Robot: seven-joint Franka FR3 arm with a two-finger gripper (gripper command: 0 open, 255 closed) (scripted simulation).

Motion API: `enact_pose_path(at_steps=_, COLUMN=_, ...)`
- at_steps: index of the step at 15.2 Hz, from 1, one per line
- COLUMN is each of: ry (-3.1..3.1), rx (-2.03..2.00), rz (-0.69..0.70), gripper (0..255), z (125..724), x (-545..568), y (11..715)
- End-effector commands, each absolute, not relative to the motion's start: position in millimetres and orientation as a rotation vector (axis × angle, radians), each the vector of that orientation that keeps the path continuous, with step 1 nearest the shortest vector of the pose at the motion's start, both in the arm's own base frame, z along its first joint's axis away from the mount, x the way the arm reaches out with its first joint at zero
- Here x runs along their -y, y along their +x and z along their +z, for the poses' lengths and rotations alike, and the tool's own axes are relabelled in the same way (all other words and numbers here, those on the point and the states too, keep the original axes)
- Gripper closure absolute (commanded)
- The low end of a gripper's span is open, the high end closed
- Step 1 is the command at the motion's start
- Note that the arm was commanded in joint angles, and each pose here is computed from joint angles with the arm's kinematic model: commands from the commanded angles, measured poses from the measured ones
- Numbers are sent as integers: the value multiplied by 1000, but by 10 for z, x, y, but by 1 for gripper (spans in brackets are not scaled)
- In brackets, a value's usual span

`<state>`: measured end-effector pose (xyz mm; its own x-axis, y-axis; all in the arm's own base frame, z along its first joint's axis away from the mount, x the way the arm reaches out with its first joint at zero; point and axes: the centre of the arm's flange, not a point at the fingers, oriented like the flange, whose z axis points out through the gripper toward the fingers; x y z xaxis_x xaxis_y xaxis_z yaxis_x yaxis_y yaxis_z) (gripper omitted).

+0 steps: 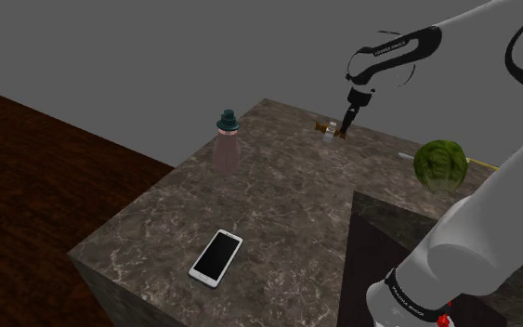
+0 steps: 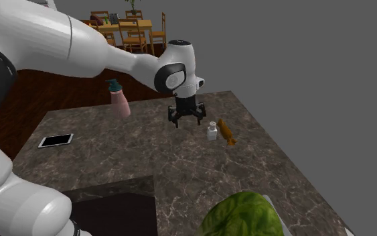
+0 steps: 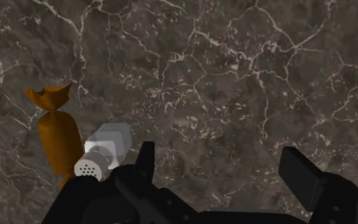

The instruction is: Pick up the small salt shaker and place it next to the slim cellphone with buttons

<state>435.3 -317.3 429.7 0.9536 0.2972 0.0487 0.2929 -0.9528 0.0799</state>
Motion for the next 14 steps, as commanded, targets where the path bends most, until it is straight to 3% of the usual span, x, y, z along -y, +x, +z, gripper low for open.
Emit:
enact_pose_path(at_steps=1, ry=3024, rx=-491, rz=107, gripper=0, z=4176, x=3377, y=4465)
enact_pose_path(at_steps=14, ry=2987, rx=-608, rz=166, gripper=0, z=3562, x=4230, y=5095)
